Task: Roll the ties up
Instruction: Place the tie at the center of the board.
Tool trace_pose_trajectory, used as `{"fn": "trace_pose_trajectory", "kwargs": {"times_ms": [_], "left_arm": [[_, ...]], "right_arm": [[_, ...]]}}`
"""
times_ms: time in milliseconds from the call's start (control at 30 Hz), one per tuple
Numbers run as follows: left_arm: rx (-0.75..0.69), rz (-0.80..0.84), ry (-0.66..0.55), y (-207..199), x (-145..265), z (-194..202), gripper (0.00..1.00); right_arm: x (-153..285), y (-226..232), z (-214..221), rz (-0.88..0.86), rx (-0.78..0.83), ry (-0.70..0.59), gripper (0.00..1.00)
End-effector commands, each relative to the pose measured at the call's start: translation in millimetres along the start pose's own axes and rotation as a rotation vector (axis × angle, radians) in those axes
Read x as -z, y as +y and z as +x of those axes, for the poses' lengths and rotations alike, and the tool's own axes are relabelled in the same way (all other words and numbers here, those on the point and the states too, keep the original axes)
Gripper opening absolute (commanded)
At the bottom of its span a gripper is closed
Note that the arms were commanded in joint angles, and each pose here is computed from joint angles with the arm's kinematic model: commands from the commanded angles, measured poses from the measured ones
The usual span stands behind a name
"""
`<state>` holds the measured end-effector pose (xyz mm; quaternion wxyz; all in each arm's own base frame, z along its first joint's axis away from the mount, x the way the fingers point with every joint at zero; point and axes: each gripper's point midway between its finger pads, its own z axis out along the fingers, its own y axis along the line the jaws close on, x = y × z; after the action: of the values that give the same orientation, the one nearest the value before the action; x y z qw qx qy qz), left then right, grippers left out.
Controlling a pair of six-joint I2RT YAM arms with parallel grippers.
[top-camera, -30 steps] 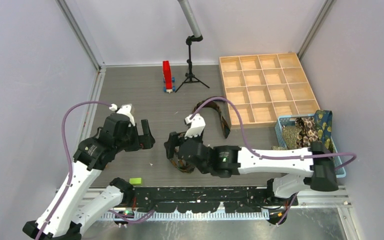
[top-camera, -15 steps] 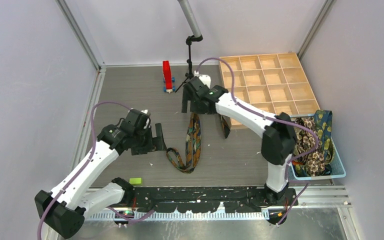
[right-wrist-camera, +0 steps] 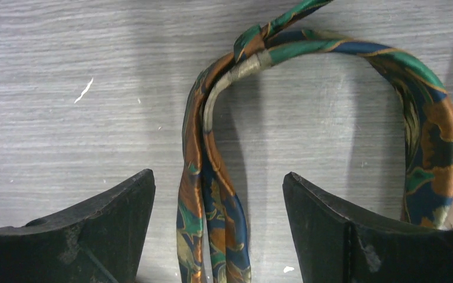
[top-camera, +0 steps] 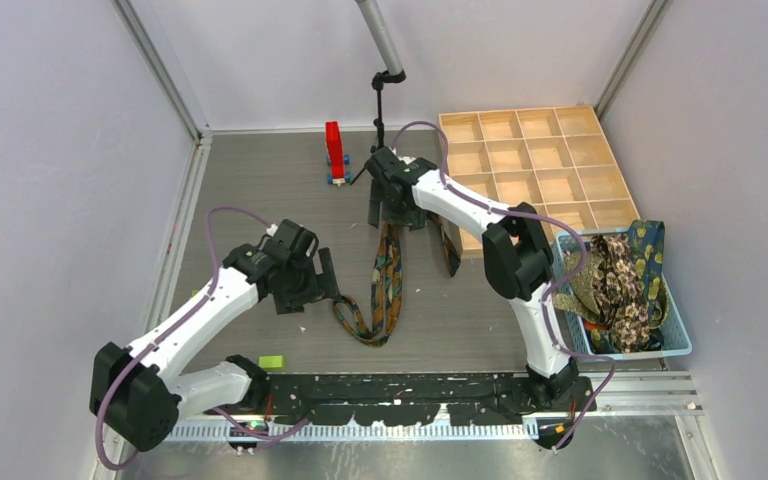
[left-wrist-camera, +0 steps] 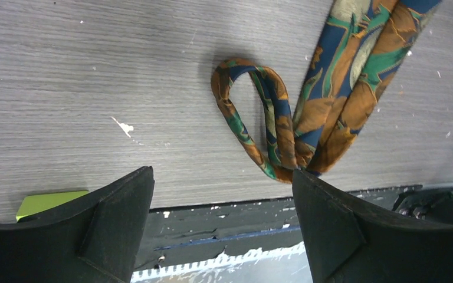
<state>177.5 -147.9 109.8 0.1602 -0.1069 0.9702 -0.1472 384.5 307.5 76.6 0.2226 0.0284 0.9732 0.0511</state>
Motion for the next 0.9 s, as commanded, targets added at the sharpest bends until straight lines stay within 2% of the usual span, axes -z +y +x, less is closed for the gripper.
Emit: {"fn": "trace_pose_trajectory", "kwargs": {"times_ms": [0,267,433,667,800,867], "left_arm": [[0.077,-0.037,-0.064,-2.7,-11.9,-15.1,0.9],[0.265,-0.13,-0.054,-2.5,-25.0,-7.3,0.92],[0.287,-0.122,-0.026,-17.7,-40.7,-0.5,0.94],[0.282,-0.141,-0.003,-32.2,-59.6,5.2,0.95],[0.271,-0.149,0.022,-37.5,-73.5,13.1,0.89],[0.263,-0.143,0.025,-41.5,-78.5,14.8,0.77]], "right_arm": [[-6.2,2.0,-10.2,-0.005,-0.01,0.007,0.83],[-33.1,1.4,-6.0,0.015,-0.015,0.048,0.67],[-40.3,-4.8,0.1,0.037,-0.005,0.063,0.56],[-37.9,-15.7,5.1,0.056,0.004,0.073,0.33],[-36.9,-22.7,9.4,0.059,0.001,0.079,0.29],[-35.7,-26.3,11.9,0.06,-0.005,0.083,0.25]]}}
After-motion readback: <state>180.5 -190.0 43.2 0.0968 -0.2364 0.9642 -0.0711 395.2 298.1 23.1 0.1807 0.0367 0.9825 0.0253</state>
